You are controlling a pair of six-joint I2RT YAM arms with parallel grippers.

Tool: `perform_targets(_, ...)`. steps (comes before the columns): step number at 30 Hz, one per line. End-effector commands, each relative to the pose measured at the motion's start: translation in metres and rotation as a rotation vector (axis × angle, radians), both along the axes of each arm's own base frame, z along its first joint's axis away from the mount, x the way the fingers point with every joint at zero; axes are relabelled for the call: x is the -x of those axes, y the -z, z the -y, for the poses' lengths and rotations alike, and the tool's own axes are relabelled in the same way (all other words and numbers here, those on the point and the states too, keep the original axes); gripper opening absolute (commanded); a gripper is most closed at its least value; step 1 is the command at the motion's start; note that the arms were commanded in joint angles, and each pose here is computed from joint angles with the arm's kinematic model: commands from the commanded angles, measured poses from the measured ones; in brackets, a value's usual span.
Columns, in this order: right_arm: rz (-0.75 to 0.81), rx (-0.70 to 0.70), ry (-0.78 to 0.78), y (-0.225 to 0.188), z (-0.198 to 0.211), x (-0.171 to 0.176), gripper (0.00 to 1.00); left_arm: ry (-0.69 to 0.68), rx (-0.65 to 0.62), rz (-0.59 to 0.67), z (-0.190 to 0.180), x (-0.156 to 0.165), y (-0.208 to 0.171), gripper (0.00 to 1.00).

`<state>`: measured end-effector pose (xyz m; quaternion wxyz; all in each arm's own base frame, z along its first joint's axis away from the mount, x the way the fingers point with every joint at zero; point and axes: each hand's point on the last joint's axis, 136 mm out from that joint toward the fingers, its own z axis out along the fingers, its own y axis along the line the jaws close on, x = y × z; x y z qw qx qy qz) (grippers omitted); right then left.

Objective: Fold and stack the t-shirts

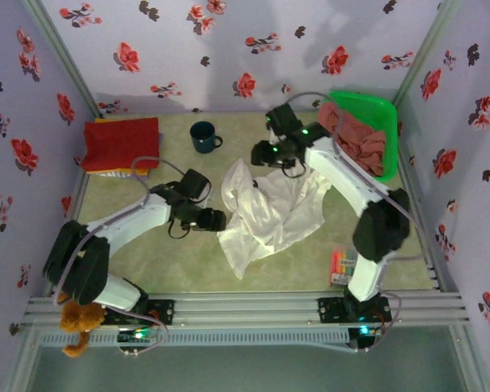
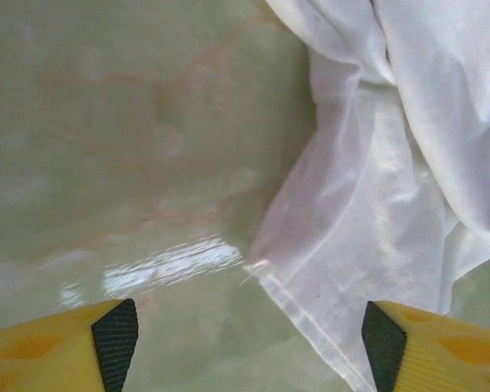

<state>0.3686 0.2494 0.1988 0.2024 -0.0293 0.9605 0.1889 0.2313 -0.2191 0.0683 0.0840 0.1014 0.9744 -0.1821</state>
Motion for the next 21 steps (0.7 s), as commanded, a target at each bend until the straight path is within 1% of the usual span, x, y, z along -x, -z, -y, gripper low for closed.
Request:
perform_targets(1,-0.115,0.044,0.046,0.030,0.030,0.034,0.60,0.019,0.049,-0.019,0.029,-0.004,0.006,0.72)
perform_targets(3,-0.156,0.041,0.066,0.040,0.039,0.052,0.60,0.029,0.043,-0.043,0.039,-0.005,0.013,0.67)
perform_targets(5,-0.205,-0.001,0.078,0.051,0.039,0.072,0.61,0.029,0.029,-0.062,0.042,-0.006,0.021,0.56)
perform_targets(7,-0.259,-0.025,0.094,0.065,0.039,0.092,0.62,0.020,0.016,-0.075,0.041,-0.006,0.029,0.44)
perform_targets(10,-0.308,-0.016,0.096,0.082,0.038,0.119,0.62,0.003,0.015,-0.075,0.040,-0.006,0.033,0.25)
perform_targets(13,-0.351,-0.048,0.093,0.098,0.029,0.137,0.61,-0.010,0.031,-0.063,0.040,-0.006,0.033,0.08)
perform_targets(16,-0.372,-0.067,0.095,0.110,0.022,0.145,0.59,-0.022,0.032,-0.057,0.038,-0.005,0.033,0.00)
perform_targets(19,-0.357,-0.098,0.117,0.119,0.017,0.139,0.54,-0.030,0.027,-0.039,0.034,-0.005,0.028,0.00)
perform_targets(21,-0.343,-0.080,0.129,0.127,0.018,0.133,0.47,-0.036,0.025,-0.026,0.030,-0.006,0.025,0.00)
